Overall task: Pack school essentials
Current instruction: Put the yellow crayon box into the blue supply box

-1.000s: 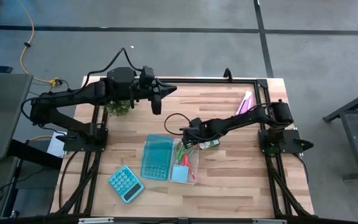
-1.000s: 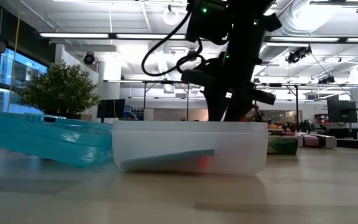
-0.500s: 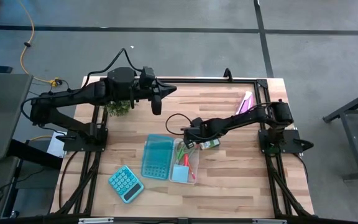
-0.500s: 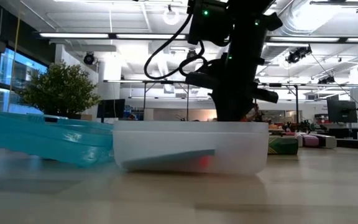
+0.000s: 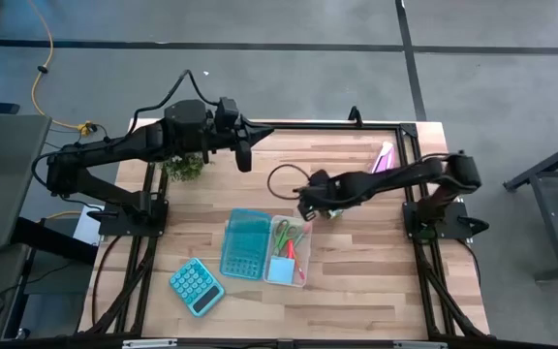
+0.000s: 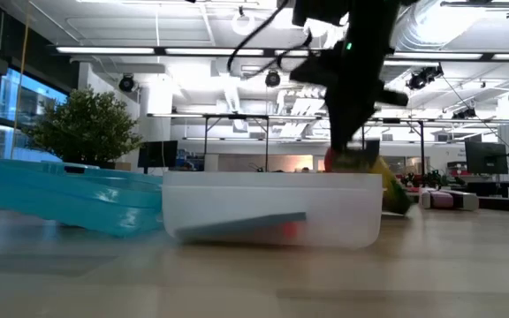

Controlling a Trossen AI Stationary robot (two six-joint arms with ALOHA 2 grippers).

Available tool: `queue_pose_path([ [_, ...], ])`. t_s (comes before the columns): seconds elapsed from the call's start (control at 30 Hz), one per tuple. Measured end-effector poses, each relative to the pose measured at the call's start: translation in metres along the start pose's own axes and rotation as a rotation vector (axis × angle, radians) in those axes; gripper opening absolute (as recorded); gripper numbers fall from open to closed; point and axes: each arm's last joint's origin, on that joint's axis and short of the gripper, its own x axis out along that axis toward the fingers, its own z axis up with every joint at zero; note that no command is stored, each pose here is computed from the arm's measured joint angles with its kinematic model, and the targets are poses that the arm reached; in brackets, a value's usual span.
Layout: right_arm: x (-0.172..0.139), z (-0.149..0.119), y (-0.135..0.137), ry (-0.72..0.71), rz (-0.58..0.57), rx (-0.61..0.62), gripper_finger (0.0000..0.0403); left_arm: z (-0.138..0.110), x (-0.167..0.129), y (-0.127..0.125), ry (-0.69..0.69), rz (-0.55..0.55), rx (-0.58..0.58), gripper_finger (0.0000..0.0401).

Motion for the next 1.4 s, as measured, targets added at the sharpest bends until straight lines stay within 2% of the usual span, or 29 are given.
queue_pose_path([
  [0.1,-0.024,0.008,-0.012,-0.052,0.041,-0.012,0.0001,0.004,-0.003,-0.001,-0.024,-0.009,0.012,0.0],
  [0.3,-0.071,0.022,-0.032,-0.172,0.2,-0.039,0.0,0.018,-0.025,-0.003,-0.101,-0.048,0.043,0.0],
  [0.53,-0.116,0.037,-0.042,-0.297,0.52,-0.141,0.0,0.033,-0.069,-0.009,-0.156,-0.171,0.043,0.0],
  [0.7,-0.135,0.044,-0.038,-0.361,0.759,-0.228,0.0,0.04,-0.096,-0.015,-0.189,-0.305,0.055,0.0],
  [0.97,-0.141,0.047,-0.035,-0.343,0.918,-0.293,0.0,0.041,-0.116,-0.022,-0.195,-0.396,0.064,0.0],
  [1.07,-0.145,0.048,-0.034,-0.37,0.951,-0.305,0.0,0.03,-0.116,-0.025,-0.094,-0.395,0.123,0.0],
  [1.13,-0.15,0.048,-0.036,-0.389,0.972,-0.308,0.0,0.017,-0.112,-0.028,-0.011,-0.362,0.124,0.0],
  [1.27,-0.153,0.05,-0.039,-0.409,0.986,-0.31,0.0,-0.027,-0.096,-0.032,0.078,-0.293,0.071,0.0],
  [1.4,-0.154,0.053,-0.041,-0.404,1.004,-0.301,0.0,-0.07,-0.086,-0.033,0.025,-0.315,-0.031,0.0],
])
